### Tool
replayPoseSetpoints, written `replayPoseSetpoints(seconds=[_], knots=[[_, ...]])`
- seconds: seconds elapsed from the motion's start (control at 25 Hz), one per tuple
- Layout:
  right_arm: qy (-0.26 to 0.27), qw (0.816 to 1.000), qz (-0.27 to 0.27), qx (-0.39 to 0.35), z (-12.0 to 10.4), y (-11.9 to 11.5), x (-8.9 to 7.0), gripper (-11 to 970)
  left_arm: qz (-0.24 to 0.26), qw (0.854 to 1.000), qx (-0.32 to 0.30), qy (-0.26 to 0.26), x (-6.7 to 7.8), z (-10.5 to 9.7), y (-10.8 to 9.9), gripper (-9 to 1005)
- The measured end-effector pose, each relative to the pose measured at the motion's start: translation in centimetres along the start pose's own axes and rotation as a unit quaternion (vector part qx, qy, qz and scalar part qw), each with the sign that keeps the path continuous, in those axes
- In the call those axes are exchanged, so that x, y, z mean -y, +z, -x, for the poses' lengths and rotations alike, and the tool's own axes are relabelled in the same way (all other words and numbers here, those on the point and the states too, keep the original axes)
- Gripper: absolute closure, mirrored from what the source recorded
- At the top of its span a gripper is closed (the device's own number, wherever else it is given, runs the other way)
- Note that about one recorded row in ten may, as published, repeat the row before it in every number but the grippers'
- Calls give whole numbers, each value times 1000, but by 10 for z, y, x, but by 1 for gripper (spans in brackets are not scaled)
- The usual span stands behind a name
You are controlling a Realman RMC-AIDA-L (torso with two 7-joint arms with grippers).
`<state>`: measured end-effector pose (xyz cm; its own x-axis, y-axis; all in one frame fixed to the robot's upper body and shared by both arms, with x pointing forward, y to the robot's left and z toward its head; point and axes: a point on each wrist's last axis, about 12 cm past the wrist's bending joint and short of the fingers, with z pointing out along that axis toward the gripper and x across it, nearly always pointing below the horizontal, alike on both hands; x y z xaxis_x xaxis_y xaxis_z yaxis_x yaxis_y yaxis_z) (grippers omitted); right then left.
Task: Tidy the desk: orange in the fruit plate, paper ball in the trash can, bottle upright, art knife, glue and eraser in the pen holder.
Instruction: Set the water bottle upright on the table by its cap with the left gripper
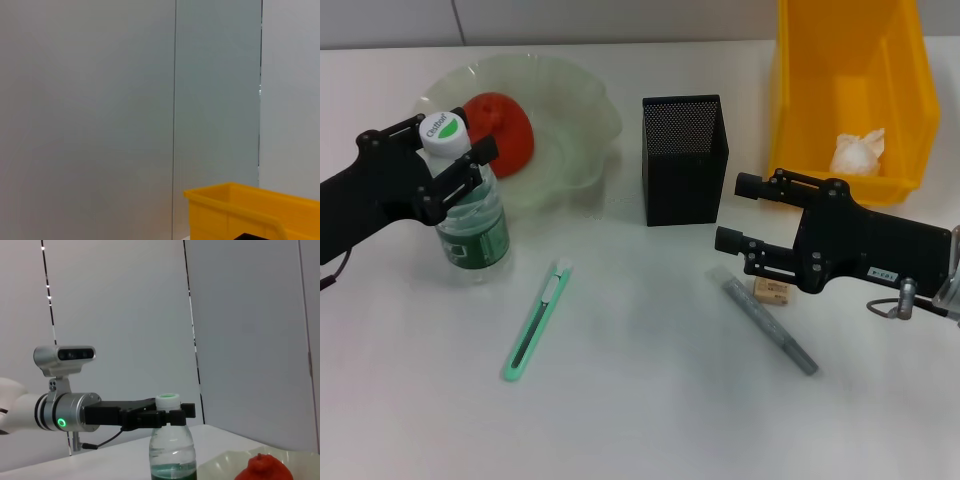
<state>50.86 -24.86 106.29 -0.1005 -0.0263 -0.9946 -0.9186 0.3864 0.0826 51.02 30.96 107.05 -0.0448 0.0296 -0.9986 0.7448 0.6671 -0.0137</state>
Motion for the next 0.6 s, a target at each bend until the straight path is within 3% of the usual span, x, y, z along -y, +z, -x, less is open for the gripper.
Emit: replayPoseSetpoints(seconds=[0.32, 0.52, 0.6], knots=[[1, 1000, 1, 1, 0, 1, -1, 272, 2, 1000, -2, -7, -1, 0, -1, 505], [2, 1000, 2, 2, 0, 2, 0, 272, 3, 1000, -2, -8, -1, -1, -1, 310], [5, 1000, 2, 2, 0, 2, -1, 272, 2, 1000, -2, -8, -1, 0, -1, 307]])
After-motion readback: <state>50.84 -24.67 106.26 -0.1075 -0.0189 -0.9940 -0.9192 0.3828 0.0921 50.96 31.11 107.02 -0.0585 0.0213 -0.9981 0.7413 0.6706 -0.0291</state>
